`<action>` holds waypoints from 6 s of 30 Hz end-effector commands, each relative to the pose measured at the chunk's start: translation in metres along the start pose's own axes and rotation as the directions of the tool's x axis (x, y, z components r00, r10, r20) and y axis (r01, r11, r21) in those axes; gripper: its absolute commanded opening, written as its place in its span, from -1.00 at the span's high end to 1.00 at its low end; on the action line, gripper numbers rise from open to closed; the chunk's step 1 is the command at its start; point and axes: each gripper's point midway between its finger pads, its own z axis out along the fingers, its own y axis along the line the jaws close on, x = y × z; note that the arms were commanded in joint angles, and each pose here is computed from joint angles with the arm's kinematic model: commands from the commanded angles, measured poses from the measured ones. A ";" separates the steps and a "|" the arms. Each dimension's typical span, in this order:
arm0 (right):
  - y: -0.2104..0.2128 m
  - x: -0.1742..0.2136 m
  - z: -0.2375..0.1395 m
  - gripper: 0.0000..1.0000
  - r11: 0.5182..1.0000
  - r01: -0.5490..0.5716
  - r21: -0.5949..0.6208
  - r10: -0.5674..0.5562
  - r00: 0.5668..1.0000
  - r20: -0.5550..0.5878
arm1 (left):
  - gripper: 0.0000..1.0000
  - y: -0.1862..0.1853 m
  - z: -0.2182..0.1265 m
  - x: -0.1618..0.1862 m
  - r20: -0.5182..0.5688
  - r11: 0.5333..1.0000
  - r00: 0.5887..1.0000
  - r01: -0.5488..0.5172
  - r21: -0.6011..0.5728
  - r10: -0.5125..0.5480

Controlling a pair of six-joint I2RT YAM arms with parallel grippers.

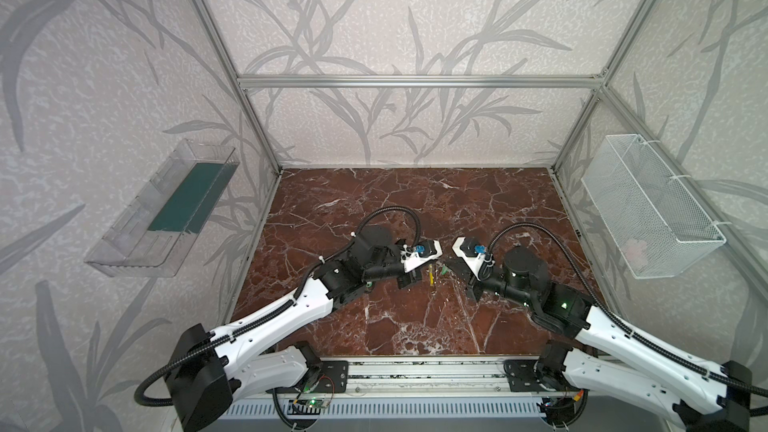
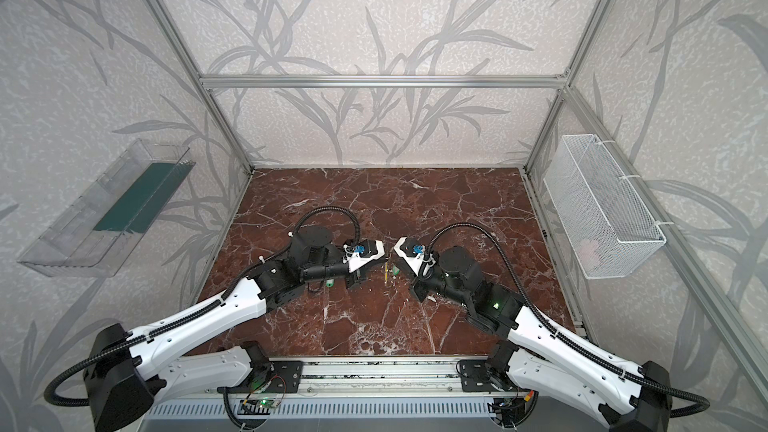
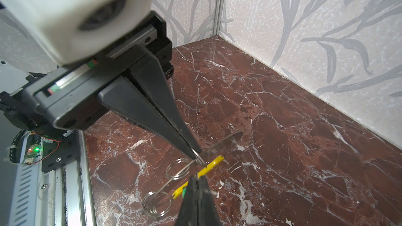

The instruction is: Put the keys on the keyring

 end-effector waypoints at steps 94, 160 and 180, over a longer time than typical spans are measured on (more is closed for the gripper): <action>0.018 -0.025 -0.043 0.44 0.982 0.066 -0.175 -0.041 0.989 0.139 | 1.00 -0.024 -0.023 -0.054 0.277 0.976 0.955 0.049 0.211 -0.108; 0.020 -0.002 -0.027 1.00 0.966 0.081 -0.247 -0.113 0.987 -0.118 | 0.46 -0.025 0.002 -0.035 0.026 0.970 0.993 -0.120 0.212 0.117; 0.022 -0.017 -0.029 1.00 0.960 0.129 -0.250 -0.143 0.989 -0.040 | 0.88 -0.045 0.013 -0.029 0.020 0.942 0.994 -0.111 0.316 0.111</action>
